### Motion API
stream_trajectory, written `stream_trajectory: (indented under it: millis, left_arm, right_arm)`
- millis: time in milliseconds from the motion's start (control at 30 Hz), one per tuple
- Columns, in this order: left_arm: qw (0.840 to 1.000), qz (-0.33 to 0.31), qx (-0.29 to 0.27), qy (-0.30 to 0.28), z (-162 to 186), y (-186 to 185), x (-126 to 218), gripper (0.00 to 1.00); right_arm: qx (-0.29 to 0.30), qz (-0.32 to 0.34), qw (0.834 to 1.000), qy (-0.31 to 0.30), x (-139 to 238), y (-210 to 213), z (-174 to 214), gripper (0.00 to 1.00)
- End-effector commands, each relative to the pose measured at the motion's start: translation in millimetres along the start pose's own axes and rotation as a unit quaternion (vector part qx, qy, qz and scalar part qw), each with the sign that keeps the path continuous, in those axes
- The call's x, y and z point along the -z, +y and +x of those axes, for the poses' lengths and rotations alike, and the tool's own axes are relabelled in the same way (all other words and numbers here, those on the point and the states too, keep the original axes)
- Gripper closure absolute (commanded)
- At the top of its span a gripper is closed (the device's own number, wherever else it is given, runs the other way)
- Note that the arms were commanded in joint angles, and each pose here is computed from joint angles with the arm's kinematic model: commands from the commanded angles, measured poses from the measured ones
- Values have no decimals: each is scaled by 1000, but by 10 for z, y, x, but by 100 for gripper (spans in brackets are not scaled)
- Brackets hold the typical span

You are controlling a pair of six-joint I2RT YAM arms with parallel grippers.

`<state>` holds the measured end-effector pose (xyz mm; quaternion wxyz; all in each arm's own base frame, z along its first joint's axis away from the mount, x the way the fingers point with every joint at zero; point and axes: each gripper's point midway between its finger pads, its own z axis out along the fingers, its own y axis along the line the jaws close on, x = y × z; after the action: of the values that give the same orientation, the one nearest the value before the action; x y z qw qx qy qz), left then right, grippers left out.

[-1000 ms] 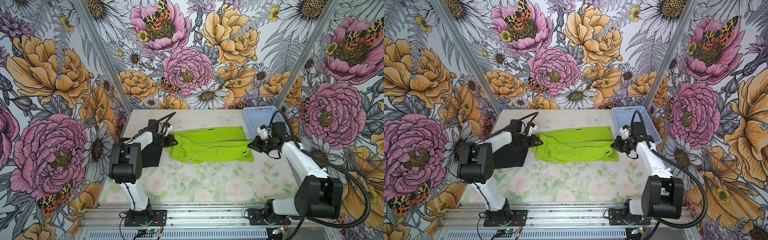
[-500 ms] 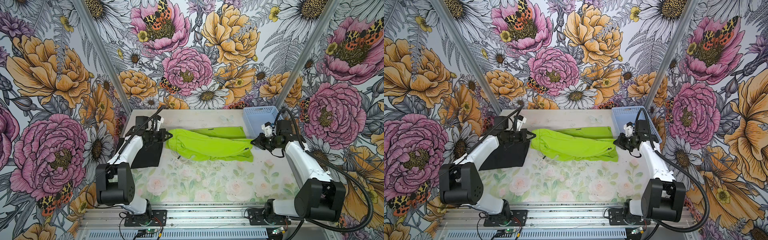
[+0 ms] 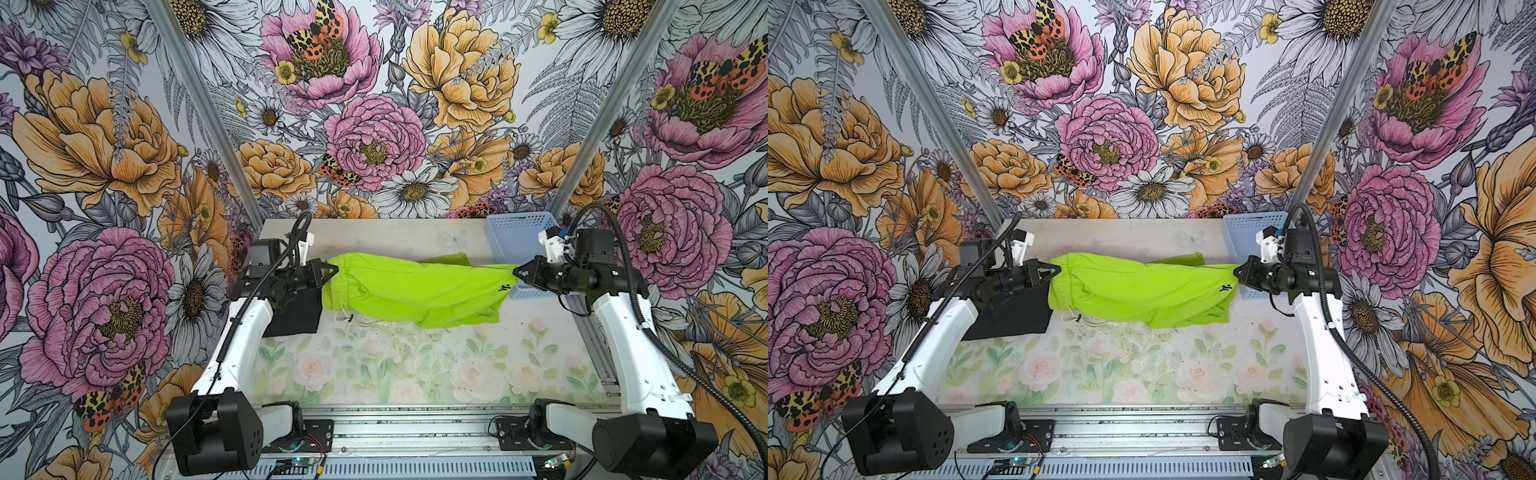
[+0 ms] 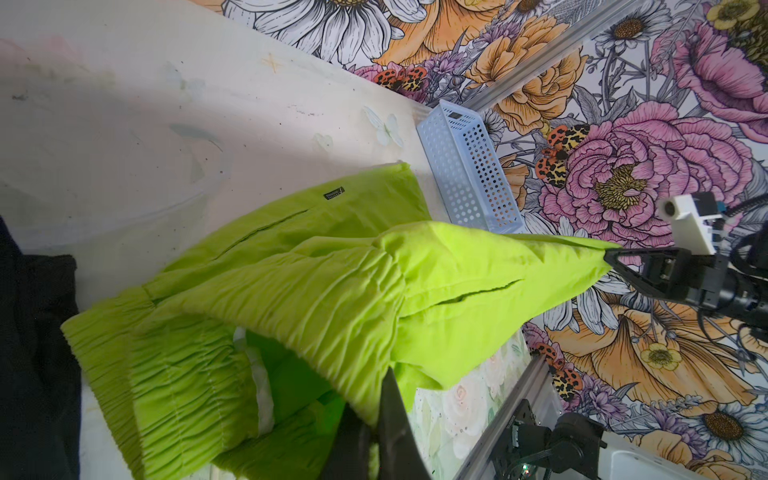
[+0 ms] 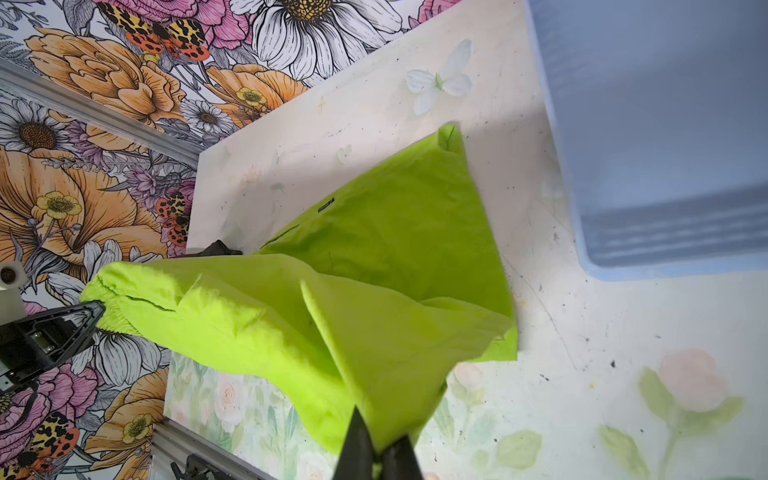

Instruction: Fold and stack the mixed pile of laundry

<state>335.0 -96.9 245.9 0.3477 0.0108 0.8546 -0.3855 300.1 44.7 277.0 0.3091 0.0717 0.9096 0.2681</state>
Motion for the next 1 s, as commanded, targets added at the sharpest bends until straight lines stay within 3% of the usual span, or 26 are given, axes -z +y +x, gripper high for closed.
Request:
stream_trajectory:
  millis: [0, 233, 500, 767, 967]
  left_arm:
    - [999, -8, 0, -41, -111, 0, 155, 100]
    - [998, -16, 4, -62, -170, 50, 240, 100]
    - [995, -51, 41, -72, -43, 354, 330, 100]
    - [993, -78, 52, -73, -3, 446, 410, 100]
    - [988, -110, 93, -53, 271, 596, 407, 100]
  right_arm:
    - [35, 43, 998, -20, 307, 16, 18, 100]
    - [48, 93, 991, -84, 659, 50, -185, 100]
    - [13, 179, 982, -58, 702, -297, 47, 100]
    - [5, 152, 987, -46, 754, -189, 271, 100]
    - [-6, 142, 989, -31, 718, -184, 387, 100]
